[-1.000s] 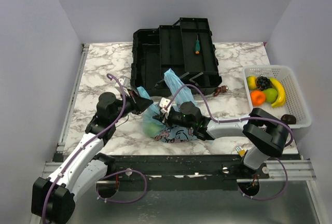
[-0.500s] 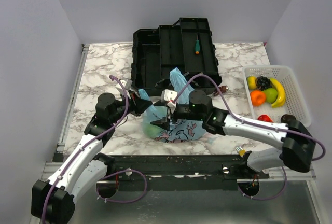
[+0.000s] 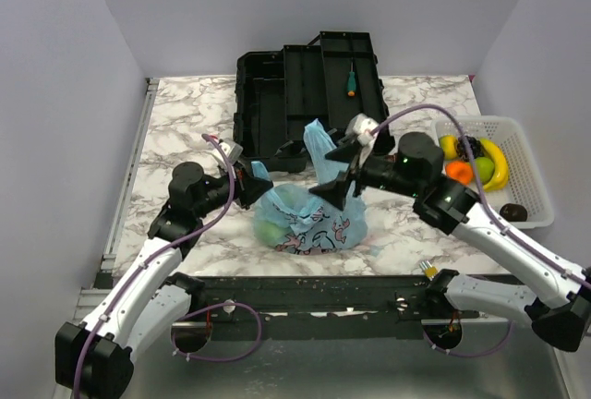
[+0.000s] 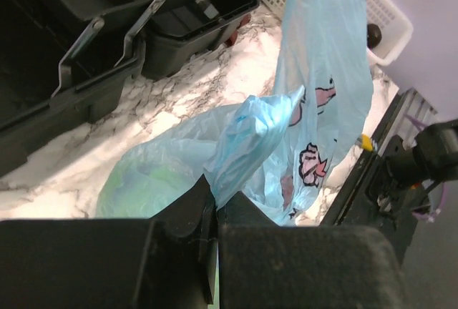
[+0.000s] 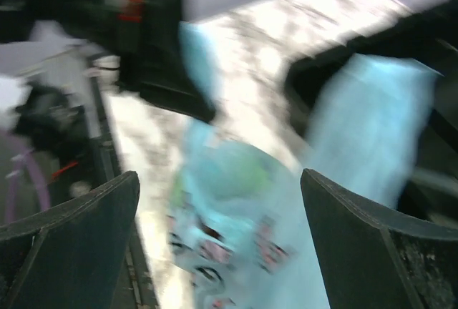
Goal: Place the fake fruits into the plastic bag and tie a complex knot
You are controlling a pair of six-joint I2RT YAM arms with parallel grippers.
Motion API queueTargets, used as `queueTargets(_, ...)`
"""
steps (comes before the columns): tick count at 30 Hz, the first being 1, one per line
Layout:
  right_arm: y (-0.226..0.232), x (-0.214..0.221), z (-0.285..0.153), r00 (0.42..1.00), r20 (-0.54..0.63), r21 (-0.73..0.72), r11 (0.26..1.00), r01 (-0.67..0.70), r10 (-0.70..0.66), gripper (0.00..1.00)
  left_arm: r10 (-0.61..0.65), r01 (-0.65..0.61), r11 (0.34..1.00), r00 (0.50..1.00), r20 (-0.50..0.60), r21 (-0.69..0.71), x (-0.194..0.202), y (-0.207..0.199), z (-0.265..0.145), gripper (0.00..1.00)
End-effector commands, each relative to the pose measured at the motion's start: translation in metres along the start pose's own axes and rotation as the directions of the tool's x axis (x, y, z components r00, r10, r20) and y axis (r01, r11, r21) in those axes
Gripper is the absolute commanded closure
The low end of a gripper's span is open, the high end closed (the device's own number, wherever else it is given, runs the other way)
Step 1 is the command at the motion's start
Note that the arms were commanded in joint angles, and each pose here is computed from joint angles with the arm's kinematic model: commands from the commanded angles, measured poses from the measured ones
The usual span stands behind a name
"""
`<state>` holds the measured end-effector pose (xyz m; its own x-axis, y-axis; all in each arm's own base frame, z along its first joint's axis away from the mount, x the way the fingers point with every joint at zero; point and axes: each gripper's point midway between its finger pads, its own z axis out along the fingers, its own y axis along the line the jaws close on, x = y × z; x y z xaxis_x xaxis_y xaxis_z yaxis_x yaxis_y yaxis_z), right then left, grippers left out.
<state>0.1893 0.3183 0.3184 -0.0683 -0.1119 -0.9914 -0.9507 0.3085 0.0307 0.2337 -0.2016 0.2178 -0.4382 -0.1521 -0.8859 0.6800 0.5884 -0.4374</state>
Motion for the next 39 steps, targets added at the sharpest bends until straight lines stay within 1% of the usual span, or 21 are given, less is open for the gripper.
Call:
queueTargets(1,-0.062,0.040,-0.043,0.966,-0.121,0.264,0.946,-0.188,0.226,0.02,0.204,-0.203,0.973,0.979,-0.004,0.107,-0.015,-0.018,-0.003,1.00)
queueTargets(3,-0.071,0.053,-0.050,0.955,-0.147,0.283,0.936,-0.208,0.256,0.01,0.265,-0.258,0.957,0.964,-0.034,0.135,-0.013,-0.019,-0.003,1.00)
queueTargets(7,-0.078,0.073,-0.048,0.947,-0.196,0.265,0.943,-0.200,0.256,0.00,0.345,-0.325,0.924,0.936,-0.068,0.201,-0.015,-0.027,-0.001,1.00)
queueTargets(8,-0.083,0.077,-0.046,0.940,-0.199,0.271,0.937,-0.220,0.278,0.00,0.384,-0.362,0.907,0.921,-0.067,0.214,-0.015,-0.027,0.000,1.00)
queueTargets(10,-0.091,0.084,-0.045,0.929,-0.201,0.252,0.933,-0.257,0.310,0.00,0.423,-0.395,0.887,0.903,-0.079,0.238,-0.014,-0.029,0.001,1.00)
queueTargets(12,-0.096,0.085,-0.044,0.931,-0.194,0.240,0.935,-0.262,0.311,0.00,0.456,-0.422,0.868,0.886,-0.086,0.261,-0.013,-0.032,0.002,1.00)
queueTargets(13,-0.095,0.085,-0.043,0.933,-0.195,0.223,0.941,-0.257,0.301,0.03,0.477,-0.440,0.856,0.875,-0.085,0.272,-0.013,-0.033,0.002,1.00)
queueTargets(15,-0.090,0.085,-0.038,0.938,-0.186,0.175,0.950,-0.260,0.291,0.19,0.522,-0.479,0.828,0.848,-0.090,0.292,-0.012,-0.035,0.004,1.00)
queueTargets(17,-0.082,0.086,-0.031,0.943,-0.177,0.101,0.958,-0.267,0.282,0.44,0.557,-0.505,0.802,0.825,-0.094,0.320,-0.012,-0.040,0.008,1.00)
queueTargets(20,-0.072,0.090,-0.021,0.935,-0.194,-0.002,0.953,-0.303,0.297,0.87,0.607,-0.534,0.761,0.787,-0.113,0.367,-0.009,-0.050,0.015,1.00)
queueTargets(21,-0.071,0.089,-0.018,0.930,-0.200,-0.020,0.947,-0.319,0.309,0.95,0.626,-0.544,0.745,0.770,-0.125,0.385,-0.005,-0.052,0.018,1.00)
queueTargets(22,-0.070,0.090,-0.016,0.923,-0.208,-0.034,0.941,-0.337,0.324,0.99,0.647,-0.555,0.727,0.751,-0.133,0.405,-0.003,-0.057,0.020,1.00)
queueTargets(25,-0.065,0.082,-0.011,0.923,-0.202,-0.080,0.934,-0.349,0.328,0.99,0.680,-0.557,0.704,0.707,-0.191,0.441,0.005,-0.061,0.029,1.00)
queueTargets(28,-0.056,0.075,-0.008,0.927,-0.204,-0.112,0.933,-0.341,0.314,0.99,0.685,-0.541,0.705,0.688,-0.240,0.459,0.009,-0.064,0.038,1.00)
queueTargets(30,-0.054,0.078,-0.004,0.930,-0.222,-0.092,0.943,-0.320,0.294,0.99,0.697,-0.547,0.696,0.670,-0.256,0.465,0.012,-0.066,0.043,1.00)
queueTargets(34,-0.046,0.074,-0.002,0.925,-0.231,-0.121,0.934,-0.335,0.302,0.99,0.710,-0.553,0.682,0.658,-0.252,0.478,0.016,-0.071,0.051,1.00)
queueTargets(36,-0.038,0.073,-0.003,0.923,-0.242,-0.150,0.929,-0.339,0.298,0.99,0.697,-0.539,0.696,0.666,-0.266,0.473,0.017,-0.071,0.056,1.00)
queueTargets(37,-0.034,0.073,-0.003,0.924,-0.246,-0.168,0.927,-0.337,0.292,0.95,0.687,-0.527,0.706,0.673,-0.276,0.473,0.017,-0.072,0.058,1.00)
queueTargets(39,-0.029,0.074,-0.007,0.927,-0.244,-0.184,0.925,-0.333,0.286,0.79,0.669,-0.502,0.723,0.680,-0.299,0.475,0.020,-0.071,0.061,1.00)
